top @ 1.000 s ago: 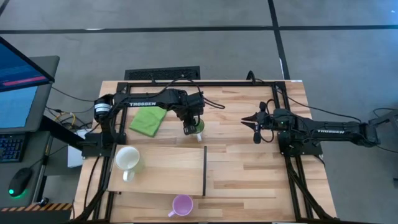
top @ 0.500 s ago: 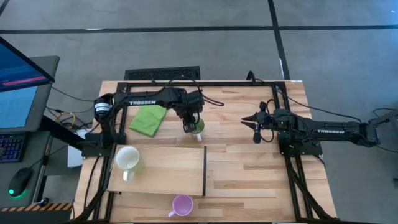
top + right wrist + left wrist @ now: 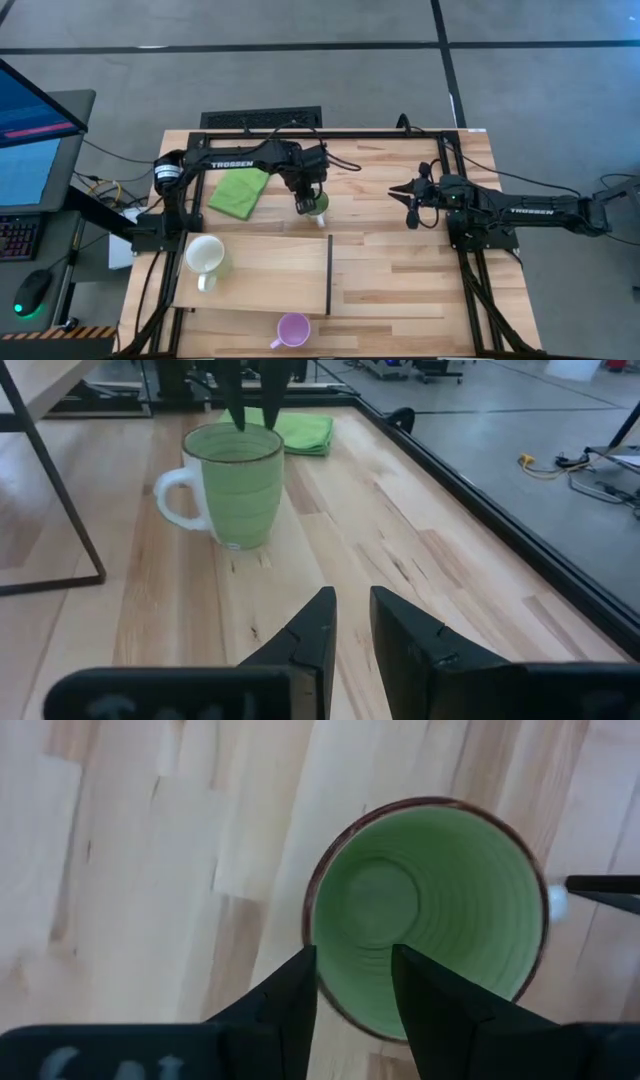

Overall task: Stack small to large cups/mugs on shelf
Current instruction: Put the green mug on the shelf

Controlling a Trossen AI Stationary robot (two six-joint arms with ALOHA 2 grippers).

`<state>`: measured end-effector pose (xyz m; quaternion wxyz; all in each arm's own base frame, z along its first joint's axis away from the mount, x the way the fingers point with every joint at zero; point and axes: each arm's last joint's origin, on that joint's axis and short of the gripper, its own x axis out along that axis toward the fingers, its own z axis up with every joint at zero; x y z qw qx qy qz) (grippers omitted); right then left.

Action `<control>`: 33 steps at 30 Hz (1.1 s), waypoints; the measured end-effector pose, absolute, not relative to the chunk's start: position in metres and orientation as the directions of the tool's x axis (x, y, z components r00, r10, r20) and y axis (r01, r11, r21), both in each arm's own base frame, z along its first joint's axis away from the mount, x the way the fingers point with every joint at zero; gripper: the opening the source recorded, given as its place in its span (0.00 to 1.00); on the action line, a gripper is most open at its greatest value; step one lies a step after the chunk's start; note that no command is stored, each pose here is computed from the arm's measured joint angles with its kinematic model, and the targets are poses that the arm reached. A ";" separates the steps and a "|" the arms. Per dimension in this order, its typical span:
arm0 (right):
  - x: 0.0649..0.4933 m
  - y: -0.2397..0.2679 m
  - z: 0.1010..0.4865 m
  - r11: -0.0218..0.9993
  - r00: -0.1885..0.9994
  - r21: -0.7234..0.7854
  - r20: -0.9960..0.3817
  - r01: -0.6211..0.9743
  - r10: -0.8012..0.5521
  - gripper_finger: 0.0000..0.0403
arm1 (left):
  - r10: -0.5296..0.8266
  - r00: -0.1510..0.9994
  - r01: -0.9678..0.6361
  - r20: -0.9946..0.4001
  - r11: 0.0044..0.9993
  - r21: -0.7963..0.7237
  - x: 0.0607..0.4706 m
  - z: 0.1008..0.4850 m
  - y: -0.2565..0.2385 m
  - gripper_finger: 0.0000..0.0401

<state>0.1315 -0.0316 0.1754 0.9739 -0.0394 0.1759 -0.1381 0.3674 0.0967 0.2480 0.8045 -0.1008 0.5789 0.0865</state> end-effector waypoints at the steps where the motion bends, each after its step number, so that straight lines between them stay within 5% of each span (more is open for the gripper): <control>1: 0.131 -0.032 0.175 0.958 0.899 -0.126 -0.332 0.257 -0.285 0.22 | 0.000 0.316 -0.249 -0.949 0.965 -0.083 0.369 0.245 0.098 0.30; 33: 0.131 -0.035 0.176 0.945 0.887 -0.141 -0.326 0.295 -0.326 0.22 | -0.045 0.289 -0.337 -0.956 0.930 -0.146 0.367 0.237 0.106 0.30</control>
